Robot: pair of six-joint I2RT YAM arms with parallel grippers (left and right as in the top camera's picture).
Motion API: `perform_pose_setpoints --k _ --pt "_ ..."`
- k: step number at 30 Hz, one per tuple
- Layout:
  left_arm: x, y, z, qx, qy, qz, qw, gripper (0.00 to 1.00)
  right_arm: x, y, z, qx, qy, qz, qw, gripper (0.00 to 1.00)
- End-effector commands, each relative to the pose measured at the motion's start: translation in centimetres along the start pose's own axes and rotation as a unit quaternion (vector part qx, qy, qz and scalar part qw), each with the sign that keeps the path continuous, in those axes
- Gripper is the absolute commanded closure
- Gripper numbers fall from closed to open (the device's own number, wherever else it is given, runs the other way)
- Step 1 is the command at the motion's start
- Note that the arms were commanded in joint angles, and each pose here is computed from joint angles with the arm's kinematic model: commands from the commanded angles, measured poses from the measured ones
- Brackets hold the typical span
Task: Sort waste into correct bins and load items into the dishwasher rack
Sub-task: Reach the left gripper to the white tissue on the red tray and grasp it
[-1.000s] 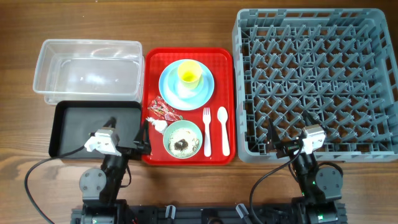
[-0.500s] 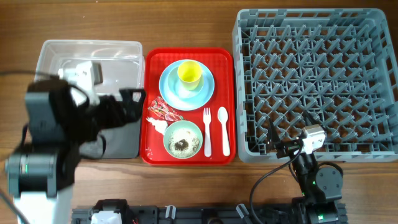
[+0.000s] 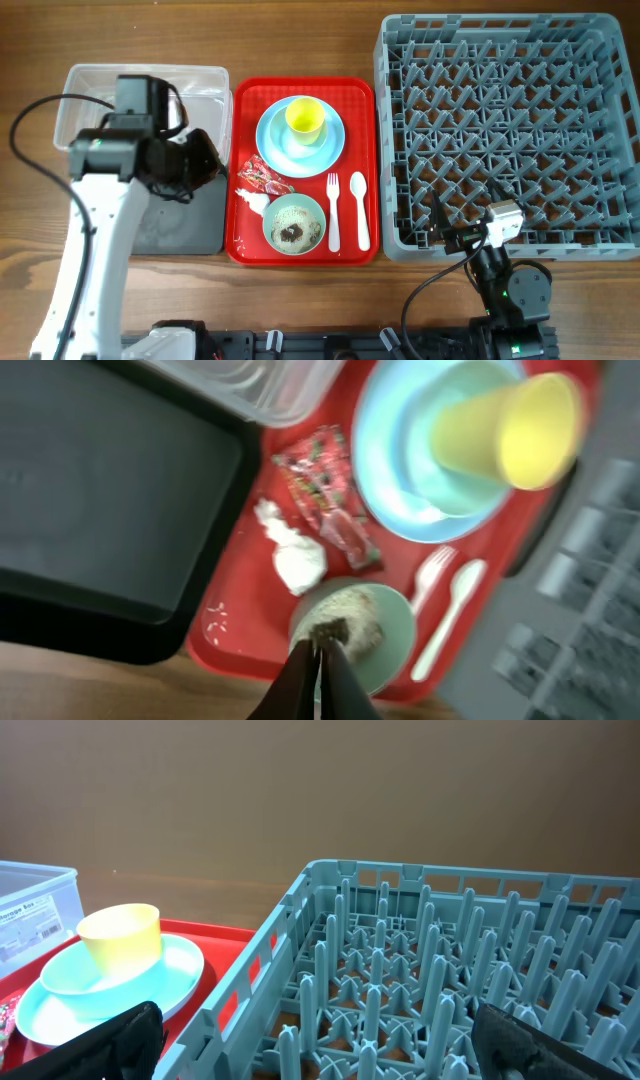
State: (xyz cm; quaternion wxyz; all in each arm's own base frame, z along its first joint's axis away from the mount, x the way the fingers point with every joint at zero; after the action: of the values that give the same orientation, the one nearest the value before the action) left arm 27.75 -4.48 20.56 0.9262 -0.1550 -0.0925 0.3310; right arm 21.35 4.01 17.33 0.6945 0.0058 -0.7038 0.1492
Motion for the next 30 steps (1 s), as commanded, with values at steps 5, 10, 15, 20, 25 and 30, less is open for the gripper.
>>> perform_pose_setpoints --k 5,10,15,20,25,30 --pt "-1.0 0.4 -7.3 0.088 0.036 0.006 0.995 0.61 0.2 0.0 0.0 0.002 -0.006 0.003 1.000 0.00" --pt "-1.5 0.6 -10.6 0.122 0.068 0.003 0.990 0.55 0.2 0.0 0.0 0.002 -0.006 0.003 1.000 0.00" --pt "-1.9 0.8 -11.5 0.135 0.080 0.000 0.988 0.51 0.2 0.0 0.0 0.002 -0.006 0.003 1.000 0.00" --pt "-3.6 0.3 -12.2 0.140 0.084 -0.008 0.987 0.51 0.2 0.0 0.0 0.002 -0.006 0.003 1.000 0.00" --pt "-4.9 0.3 -14.1 0.159 0.036 -0.002 0.987 0.48 0.2 0.0 0.0 0.002 -0.006 0.003 1.000 0.00" --pt "-4.3 0.9 -14.1 0.188 -0.015 0.007 0.982 0.41 0.2 0.0 0.0 0.002 -0.006 0.003 1.000 0.00"
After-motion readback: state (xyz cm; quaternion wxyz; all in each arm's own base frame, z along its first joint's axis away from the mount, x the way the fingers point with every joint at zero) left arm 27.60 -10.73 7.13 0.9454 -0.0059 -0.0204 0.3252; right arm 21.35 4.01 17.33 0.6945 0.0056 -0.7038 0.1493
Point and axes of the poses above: each gripper's point midway between its finger pads, its own z axis back along the fingers, its own y axis along the line the jaws close on, x = y × z, the point moved 3 cm from there along z, back along the fingers, and after that the axes turned 12 degrees about z, right-handed, at the moved point
